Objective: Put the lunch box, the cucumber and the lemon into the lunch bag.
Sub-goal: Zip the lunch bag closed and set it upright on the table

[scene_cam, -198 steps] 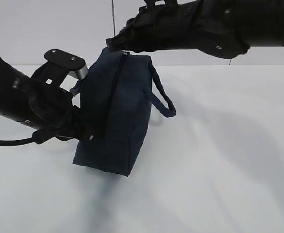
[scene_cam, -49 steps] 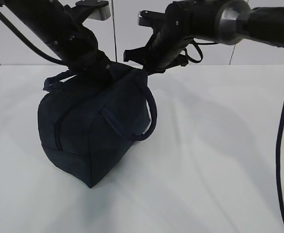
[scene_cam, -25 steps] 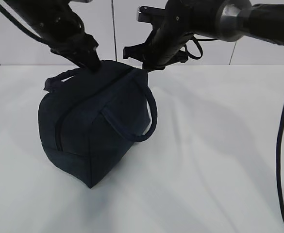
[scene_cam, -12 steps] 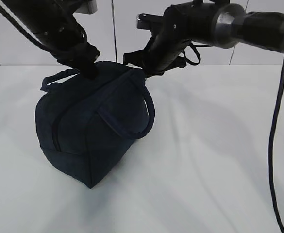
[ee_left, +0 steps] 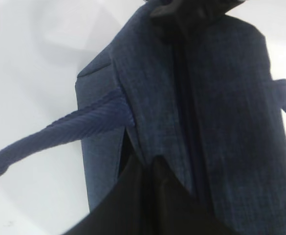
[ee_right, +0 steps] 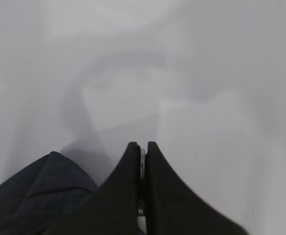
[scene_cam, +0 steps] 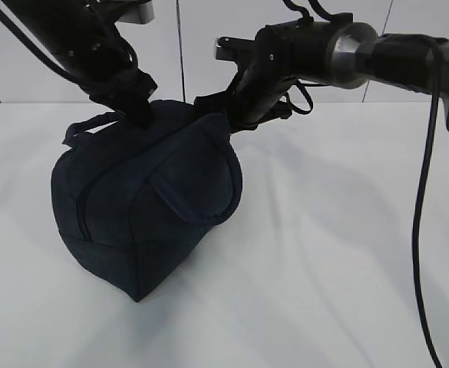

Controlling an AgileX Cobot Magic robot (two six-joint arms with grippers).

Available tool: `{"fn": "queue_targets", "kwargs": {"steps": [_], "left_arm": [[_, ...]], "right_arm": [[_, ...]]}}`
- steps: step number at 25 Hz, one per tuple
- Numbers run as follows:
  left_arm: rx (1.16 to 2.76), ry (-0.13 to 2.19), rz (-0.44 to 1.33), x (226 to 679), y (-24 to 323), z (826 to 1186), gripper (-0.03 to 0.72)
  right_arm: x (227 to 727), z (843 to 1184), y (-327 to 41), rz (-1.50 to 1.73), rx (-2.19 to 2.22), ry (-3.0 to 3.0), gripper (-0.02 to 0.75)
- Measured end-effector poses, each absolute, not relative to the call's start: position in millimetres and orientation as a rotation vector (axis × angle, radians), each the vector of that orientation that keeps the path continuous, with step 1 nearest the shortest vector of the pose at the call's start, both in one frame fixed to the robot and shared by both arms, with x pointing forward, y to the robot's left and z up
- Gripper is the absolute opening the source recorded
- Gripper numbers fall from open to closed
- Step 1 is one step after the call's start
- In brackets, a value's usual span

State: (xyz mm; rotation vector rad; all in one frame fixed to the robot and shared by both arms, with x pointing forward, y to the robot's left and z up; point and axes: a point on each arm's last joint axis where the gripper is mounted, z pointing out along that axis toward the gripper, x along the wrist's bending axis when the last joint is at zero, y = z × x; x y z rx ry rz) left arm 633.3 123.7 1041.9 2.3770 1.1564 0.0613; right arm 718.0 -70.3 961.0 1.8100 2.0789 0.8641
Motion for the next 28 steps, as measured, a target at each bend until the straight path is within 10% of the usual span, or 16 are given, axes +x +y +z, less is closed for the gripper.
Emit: {"fn": "queue_targets", "kwargs": {"steps": [6, 15, 20, 28], "left_arm": [[2.377, 1.156, 0.062, 633, 124, 1043, -0.006], [2.376, 1.156, 0.066, 633, 124, 1043, 0.153], [2.378, 1.159, 0.083, 633, 125, 1045, 0.338], [2.413, 1.217, 0.162, 635, 133, 1072, 0.372]], "right_arm": [[720, 968, -69, 0.865, 1.811, 2.079, 0.024], [723, 1007, -70, 0.852, 1.769, 2.072, 0.404], [718, 1038, -79, 0.697, 1.653, 2.152, 0.43], [709, 1081, -90, 0.635, 1.603, 2.133, 0.436]]}}
